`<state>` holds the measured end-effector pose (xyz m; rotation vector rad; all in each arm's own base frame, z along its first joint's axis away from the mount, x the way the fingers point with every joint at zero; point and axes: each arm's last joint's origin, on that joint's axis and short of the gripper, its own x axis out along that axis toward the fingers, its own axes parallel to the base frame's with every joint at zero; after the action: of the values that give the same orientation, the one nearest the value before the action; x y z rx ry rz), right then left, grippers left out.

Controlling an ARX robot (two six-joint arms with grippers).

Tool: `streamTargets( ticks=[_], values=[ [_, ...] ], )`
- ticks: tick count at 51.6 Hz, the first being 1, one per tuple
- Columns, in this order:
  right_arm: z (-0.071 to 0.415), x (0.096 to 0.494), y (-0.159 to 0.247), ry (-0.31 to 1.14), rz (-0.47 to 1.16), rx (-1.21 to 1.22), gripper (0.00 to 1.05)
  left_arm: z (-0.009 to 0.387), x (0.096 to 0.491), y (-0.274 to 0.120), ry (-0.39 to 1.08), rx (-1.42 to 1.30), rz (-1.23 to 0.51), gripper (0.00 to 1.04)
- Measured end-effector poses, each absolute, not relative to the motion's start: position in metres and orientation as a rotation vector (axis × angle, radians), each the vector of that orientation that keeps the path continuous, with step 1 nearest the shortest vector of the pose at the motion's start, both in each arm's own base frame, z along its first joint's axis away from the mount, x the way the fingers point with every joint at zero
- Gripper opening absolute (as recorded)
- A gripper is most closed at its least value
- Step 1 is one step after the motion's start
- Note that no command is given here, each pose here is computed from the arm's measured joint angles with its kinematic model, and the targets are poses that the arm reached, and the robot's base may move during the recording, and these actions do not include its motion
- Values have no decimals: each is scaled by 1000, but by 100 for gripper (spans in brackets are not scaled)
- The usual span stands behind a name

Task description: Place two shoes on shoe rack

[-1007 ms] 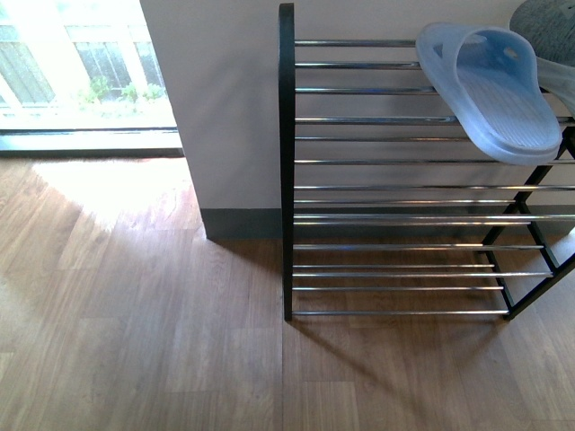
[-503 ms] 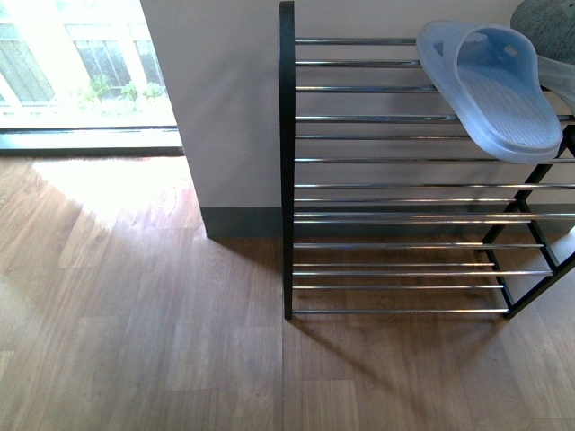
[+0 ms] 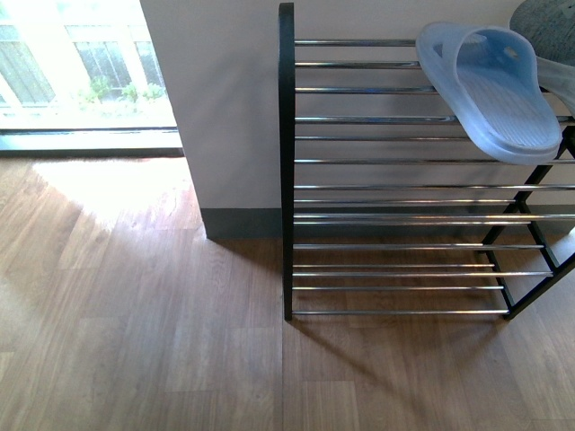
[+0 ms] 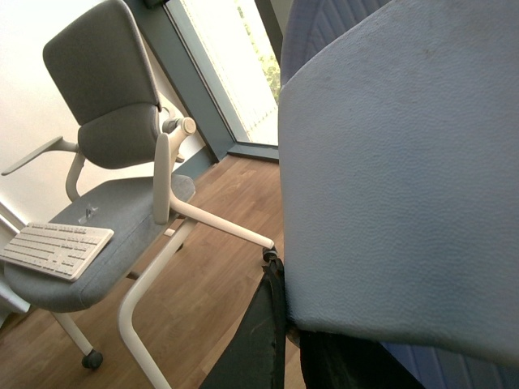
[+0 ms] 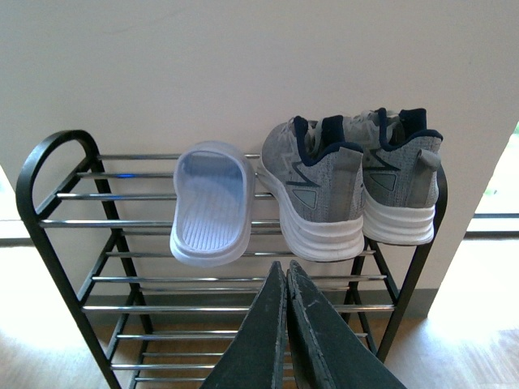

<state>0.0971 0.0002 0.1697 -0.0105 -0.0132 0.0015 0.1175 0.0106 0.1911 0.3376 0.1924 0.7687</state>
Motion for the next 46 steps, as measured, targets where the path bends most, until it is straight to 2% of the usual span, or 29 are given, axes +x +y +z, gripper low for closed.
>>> streamTargets(
  ticks=[36, 38, 46],
  values=[
    [170, 97, 0, -14, 2, -10, 1, 191, 118, 11, 192, 338, 769, 2],
    [170, 97, 0, -14, 2, -10, 4, 191, 118, 11, 192, 338, 769, 2],
    [170, 97, 0, -14, 2, -10, 38, 191, 118, 11, 192, 337, 769, 2]
  ],
)
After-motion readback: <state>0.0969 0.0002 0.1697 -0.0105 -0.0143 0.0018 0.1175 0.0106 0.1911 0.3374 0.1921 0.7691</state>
